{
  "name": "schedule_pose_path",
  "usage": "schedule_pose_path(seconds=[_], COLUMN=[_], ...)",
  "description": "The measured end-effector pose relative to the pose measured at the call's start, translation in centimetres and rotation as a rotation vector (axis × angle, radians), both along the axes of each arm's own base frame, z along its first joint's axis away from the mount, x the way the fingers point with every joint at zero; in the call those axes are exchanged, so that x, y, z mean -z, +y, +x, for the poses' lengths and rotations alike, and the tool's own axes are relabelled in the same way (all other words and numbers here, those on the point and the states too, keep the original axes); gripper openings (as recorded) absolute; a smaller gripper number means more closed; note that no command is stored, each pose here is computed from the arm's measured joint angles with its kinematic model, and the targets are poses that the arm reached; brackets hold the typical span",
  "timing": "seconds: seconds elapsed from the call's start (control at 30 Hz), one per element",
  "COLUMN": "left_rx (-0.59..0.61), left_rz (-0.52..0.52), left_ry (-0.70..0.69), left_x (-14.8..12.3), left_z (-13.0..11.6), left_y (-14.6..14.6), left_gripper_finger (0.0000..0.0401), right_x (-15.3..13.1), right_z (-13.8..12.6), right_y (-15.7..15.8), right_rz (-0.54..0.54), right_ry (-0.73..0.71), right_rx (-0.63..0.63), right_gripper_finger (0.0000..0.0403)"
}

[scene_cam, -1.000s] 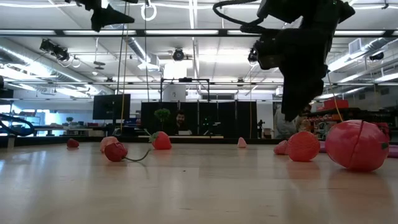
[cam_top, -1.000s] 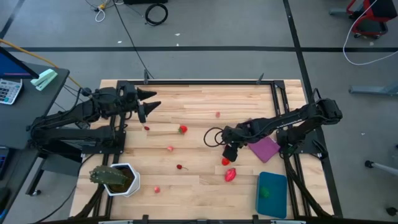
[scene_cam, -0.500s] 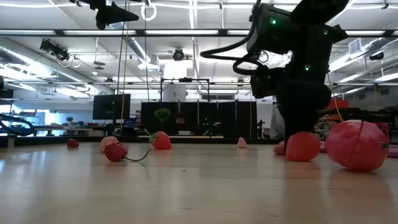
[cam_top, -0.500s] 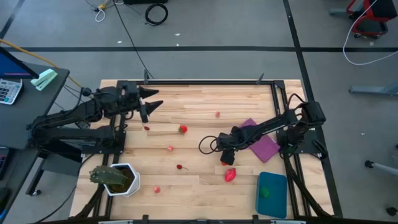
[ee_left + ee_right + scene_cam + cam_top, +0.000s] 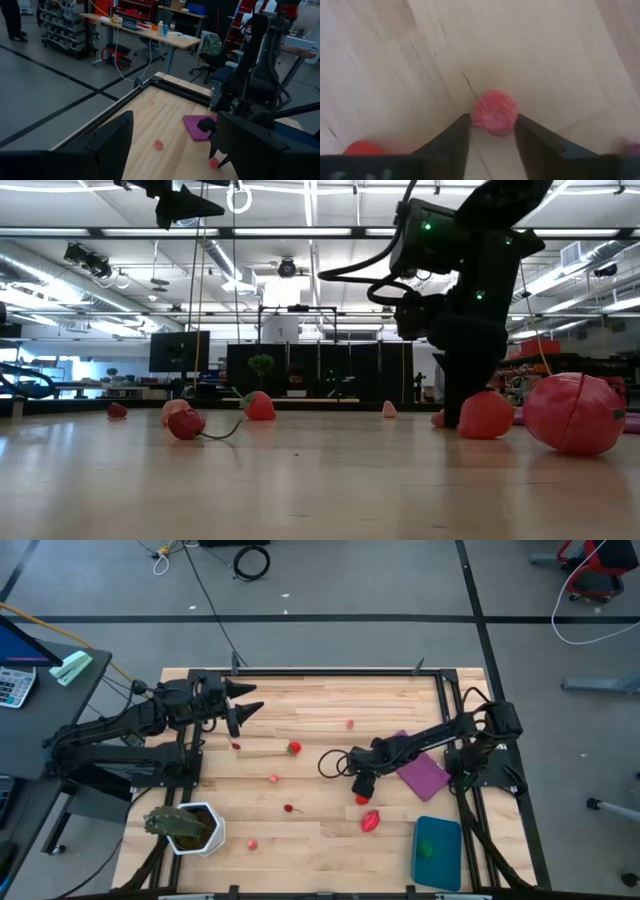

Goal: Pick and placing Produce into tupperware
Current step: Put the pink peach into the blue bin

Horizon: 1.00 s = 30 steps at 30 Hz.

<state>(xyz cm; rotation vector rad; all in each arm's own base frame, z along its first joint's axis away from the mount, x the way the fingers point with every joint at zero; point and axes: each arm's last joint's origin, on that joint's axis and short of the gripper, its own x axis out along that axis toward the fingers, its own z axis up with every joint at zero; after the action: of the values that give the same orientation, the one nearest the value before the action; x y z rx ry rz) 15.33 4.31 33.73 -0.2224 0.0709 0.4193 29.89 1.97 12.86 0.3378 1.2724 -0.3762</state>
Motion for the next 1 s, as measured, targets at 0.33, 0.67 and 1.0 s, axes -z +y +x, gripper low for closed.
schedule_pose_path(seconds=[0.33, 0.67, 1.0], left_rx=[0.030, 0.098, 0.196], left_rz=[0.233, 0.157, 0.048], left_ry=[0.118, 0.241, 0.245], left_x=[0.2, 2.2, 3.4], left_z=[0.3, 2.3, 4.5], left_y=[0.1, 0.2, -0.5], left_gripper_finger=[0.0291, 0.0291, 0.0291], right_x=[-2.5, -7.8, -11.8], right_z=[-0.5, -5.1, -10.5], right_y=[-0.1, 3.7, 8.5], right_rz=[-0.016, 0.071, 0.238], right_ry=[-0.082, -0.098, -0.195], right_rx=[-0.010, 0.070, 0.190], right_gripper_finger=[0.0022, 0.0023, 0.0024])
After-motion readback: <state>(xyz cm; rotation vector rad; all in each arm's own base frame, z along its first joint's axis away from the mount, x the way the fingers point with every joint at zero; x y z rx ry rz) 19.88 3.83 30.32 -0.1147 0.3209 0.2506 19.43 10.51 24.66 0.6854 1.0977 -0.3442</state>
